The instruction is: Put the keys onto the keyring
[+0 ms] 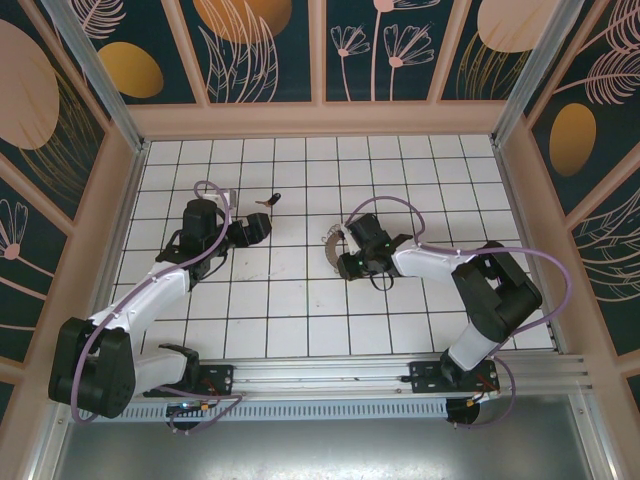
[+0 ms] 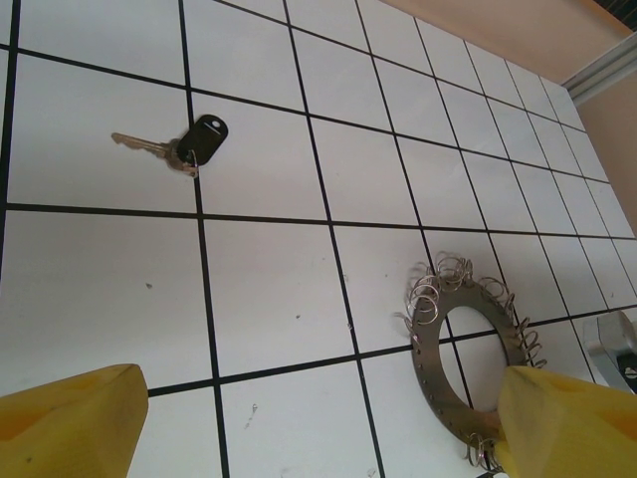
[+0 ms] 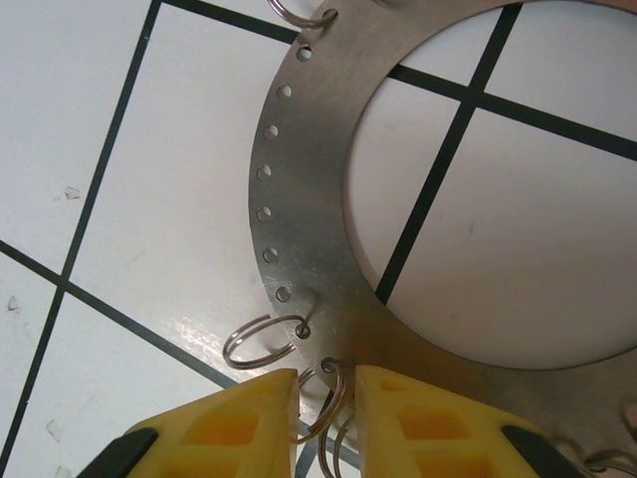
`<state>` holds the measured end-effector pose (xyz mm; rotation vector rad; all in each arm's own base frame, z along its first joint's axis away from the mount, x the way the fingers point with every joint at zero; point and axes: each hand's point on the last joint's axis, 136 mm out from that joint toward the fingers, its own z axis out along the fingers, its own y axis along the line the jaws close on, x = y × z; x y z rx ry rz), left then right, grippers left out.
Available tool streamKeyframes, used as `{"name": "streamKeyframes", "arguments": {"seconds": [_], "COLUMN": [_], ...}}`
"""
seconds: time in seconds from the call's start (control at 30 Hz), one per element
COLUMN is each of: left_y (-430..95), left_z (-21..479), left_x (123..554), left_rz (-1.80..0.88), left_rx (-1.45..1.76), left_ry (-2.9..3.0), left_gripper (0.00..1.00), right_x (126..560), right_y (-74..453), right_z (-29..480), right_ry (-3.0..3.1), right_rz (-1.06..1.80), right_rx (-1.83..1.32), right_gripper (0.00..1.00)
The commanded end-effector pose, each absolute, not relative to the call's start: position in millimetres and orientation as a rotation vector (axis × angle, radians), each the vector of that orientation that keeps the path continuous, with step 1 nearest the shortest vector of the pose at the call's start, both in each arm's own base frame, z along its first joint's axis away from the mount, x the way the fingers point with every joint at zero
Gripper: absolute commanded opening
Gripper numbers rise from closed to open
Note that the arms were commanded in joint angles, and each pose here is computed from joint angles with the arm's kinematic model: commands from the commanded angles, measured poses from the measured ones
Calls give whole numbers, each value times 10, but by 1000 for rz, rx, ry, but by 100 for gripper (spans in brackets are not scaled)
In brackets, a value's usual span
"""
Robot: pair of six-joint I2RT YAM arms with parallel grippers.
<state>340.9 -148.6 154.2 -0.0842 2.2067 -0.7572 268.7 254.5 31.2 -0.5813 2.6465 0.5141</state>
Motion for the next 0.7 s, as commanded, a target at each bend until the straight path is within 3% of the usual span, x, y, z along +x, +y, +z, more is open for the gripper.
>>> {"name": "streamKeyframes", "arguments": {"seconds": [0.0,0.67], "left_y": [-1497,-1453], "left_z": [1581,1578], "left_x": [3380,3359], "left_rz": [-763,-730], "left_rx": [-73,-66], "left_ry": [2188,2187], "left_gripper": [90,91], "right_x": [2625,2493], "right_y": [2466,2508], "right_z": [243,114], "right_ry": [2677,2720], "right_rz": [468,489], "right_rx": [-557,-572], "right_gripper": [24,21]}}
